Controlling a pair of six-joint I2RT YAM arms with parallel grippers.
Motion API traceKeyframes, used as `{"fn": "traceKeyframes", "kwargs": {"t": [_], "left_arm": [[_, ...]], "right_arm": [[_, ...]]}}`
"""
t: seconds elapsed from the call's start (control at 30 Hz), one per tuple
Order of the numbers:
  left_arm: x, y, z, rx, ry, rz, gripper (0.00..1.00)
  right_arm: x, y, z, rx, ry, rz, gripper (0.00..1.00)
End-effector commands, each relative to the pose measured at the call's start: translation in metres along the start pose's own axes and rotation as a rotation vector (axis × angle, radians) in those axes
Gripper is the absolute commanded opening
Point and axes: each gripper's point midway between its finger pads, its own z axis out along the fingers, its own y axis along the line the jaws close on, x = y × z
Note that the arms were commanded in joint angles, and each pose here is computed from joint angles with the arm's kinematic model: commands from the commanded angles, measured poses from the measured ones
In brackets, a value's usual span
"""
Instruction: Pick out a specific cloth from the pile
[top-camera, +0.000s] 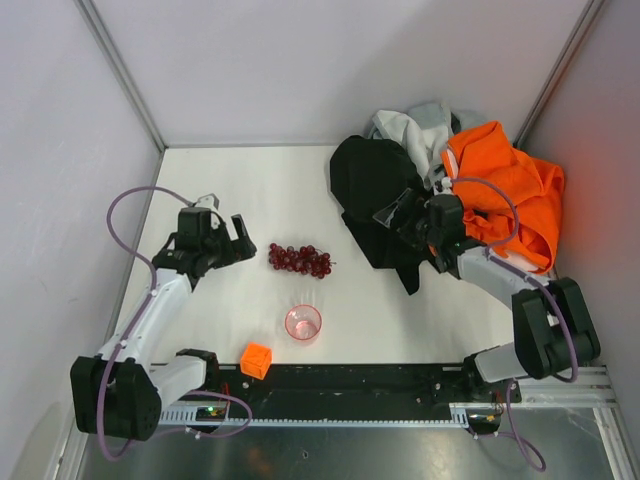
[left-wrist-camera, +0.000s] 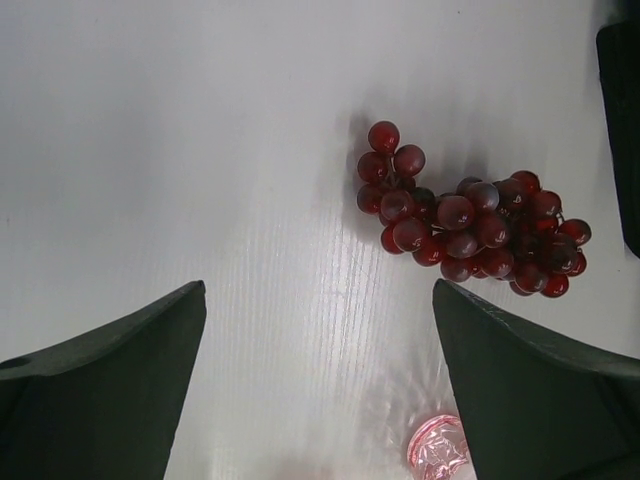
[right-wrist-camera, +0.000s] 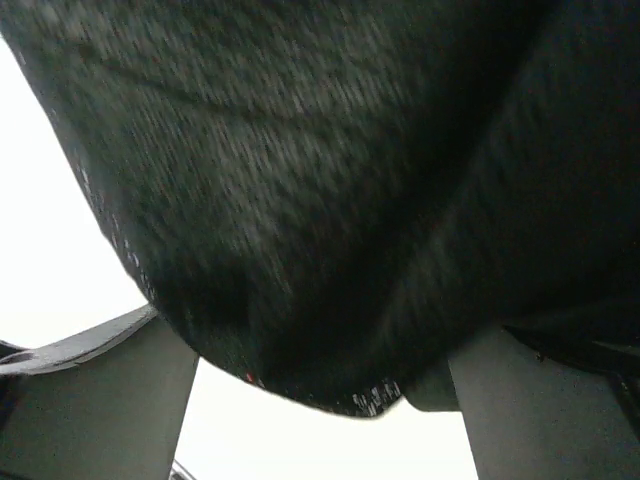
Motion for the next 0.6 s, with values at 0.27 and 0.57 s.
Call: {"fn": "traceKeyframes", "kwargs": {"t": [0.27, 0.57], "left_arm": [[-0.013, 0.002, -0.002, -0.026, -0.017, 0.002, 1.00], [-0.014, 0.001, -0.003, -0.025, -0.016, 0.004, 1.00]], "right_arm": [[-0.041, -0.004, 0.038, 0.050, -0.032, 0.205, 0.87], [-0.025, -0.009, 0.043, 0.031, 0.050, 0.171, 0.30]]}}
